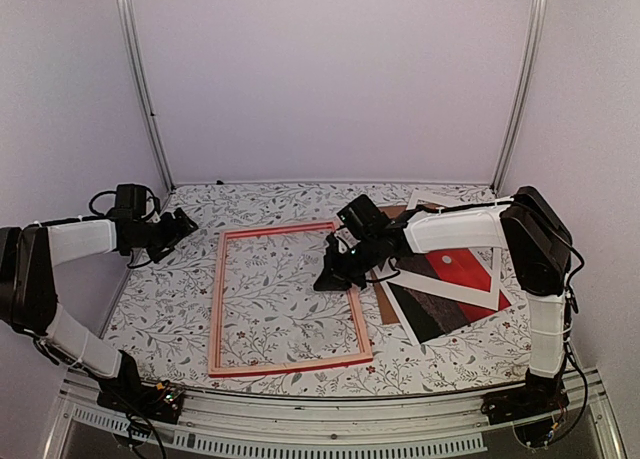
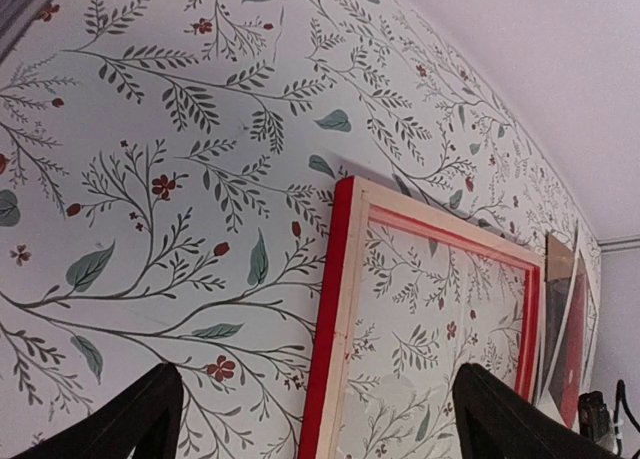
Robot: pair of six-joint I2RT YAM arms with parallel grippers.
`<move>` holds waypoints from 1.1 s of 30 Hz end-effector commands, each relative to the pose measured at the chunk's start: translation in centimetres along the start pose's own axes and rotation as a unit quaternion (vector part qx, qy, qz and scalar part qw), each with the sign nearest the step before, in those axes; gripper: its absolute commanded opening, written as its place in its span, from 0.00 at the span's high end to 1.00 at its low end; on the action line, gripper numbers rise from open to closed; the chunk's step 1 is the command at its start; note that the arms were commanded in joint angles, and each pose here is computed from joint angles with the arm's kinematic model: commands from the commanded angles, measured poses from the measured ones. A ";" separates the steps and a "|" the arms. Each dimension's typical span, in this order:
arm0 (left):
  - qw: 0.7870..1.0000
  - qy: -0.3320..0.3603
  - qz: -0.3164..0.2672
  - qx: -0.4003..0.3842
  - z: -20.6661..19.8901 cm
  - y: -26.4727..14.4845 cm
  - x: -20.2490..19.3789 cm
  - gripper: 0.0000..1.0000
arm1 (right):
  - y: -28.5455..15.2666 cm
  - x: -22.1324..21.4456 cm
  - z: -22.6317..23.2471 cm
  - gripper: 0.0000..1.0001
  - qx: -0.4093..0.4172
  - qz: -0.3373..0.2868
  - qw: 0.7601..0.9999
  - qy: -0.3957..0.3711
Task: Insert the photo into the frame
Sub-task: Place the glass panel at the frame body.
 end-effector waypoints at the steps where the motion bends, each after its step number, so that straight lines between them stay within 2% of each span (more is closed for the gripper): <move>1: 1.000 0.013 -0.004 -0.005 -0.5 0.2 0.1 0.04 | -1.3 1.5 1.3 1.00 0.000 -0.027 0.999 -0.018; 33: 1.000 0.013 -0.003 -0.003 -0.4 0.2 0.1 0.04 | -0.8 0.9 0.7 1.00 -0.016 -0.017 1.000 -0.014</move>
Point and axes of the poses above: each gripper's point midway between its finger pads, its own y axis out along the fingers, its own z axis along the line the jaws close on, x = y × z, the point moved 1 cm from there along -y, back along the fingers, and after that the axes turned 15 degrees about -y, right-handed, at the moved point
